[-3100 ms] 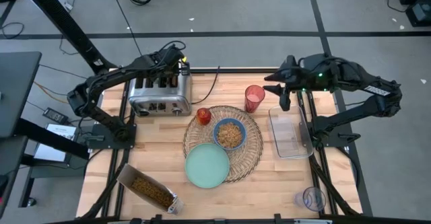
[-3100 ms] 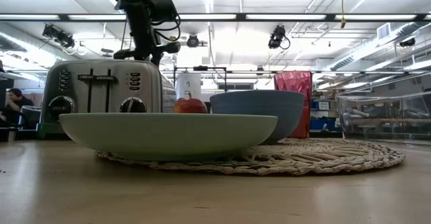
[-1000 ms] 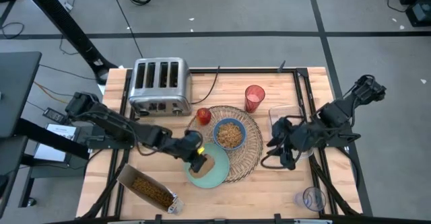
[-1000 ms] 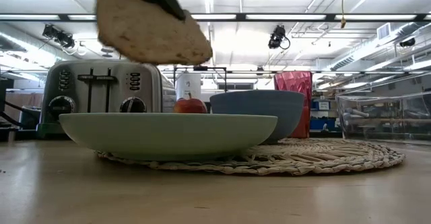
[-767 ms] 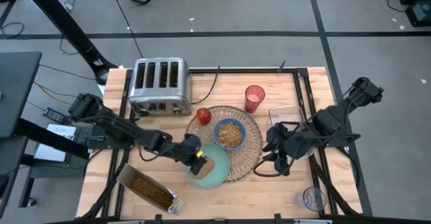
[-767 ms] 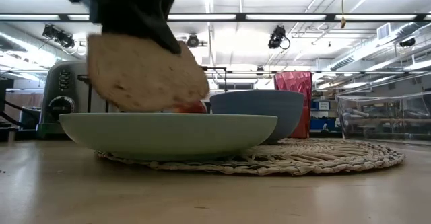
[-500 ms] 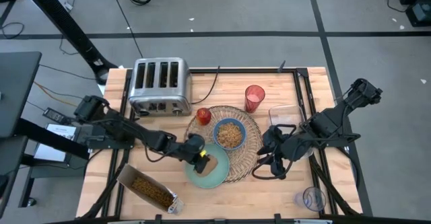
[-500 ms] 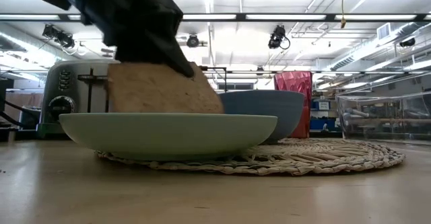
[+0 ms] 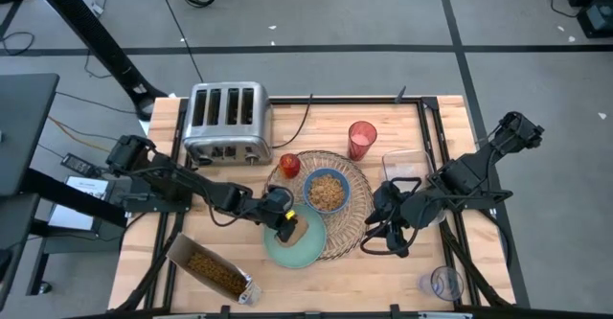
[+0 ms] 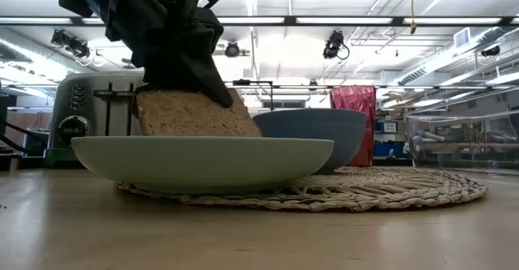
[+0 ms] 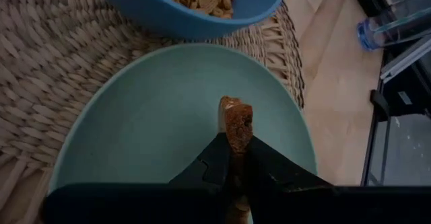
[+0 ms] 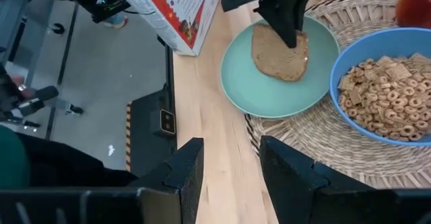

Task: Arrange a breakfast setting
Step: Put the bagel on the light blue plate

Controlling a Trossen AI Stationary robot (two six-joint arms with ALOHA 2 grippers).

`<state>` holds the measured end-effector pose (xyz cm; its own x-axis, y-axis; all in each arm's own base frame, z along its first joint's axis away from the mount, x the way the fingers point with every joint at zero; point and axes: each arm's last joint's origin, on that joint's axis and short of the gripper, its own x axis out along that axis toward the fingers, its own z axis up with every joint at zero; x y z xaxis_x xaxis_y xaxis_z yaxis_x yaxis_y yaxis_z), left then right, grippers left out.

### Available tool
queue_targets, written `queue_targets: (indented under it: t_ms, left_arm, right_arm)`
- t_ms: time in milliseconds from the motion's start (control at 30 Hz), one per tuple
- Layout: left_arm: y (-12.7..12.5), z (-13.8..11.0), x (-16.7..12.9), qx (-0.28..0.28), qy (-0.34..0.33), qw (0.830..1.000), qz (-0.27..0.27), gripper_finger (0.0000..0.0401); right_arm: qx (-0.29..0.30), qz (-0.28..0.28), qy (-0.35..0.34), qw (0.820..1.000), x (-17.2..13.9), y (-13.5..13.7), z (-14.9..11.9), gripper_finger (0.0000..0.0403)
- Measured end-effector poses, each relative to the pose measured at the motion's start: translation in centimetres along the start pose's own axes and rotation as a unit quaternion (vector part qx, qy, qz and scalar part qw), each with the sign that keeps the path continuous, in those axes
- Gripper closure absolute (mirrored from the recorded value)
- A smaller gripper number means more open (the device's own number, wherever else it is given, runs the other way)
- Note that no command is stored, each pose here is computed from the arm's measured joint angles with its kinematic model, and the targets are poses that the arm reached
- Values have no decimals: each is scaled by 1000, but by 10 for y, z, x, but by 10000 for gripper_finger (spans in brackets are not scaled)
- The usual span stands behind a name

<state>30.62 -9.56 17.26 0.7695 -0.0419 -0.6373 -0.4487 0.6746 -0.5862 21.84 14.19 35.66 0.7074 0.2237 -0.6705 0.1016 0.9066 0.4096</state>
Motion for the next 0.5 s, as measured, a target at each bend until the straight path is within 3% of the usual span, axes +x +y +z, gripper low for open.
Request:
queue_targets:
  t_ms: [233, 500]
  left_arm:
    - [1, -1, 0, 9, 4, 1000, 5, 312]
    - [6, 14, -5, 15, 13, 1000, -1, 226]
  right_arm:
    - [-27, 7, -8, 1000, -8, -2, 2, 249]
    - [-27, 24, -72, 997, -49, -18, 12, 249]
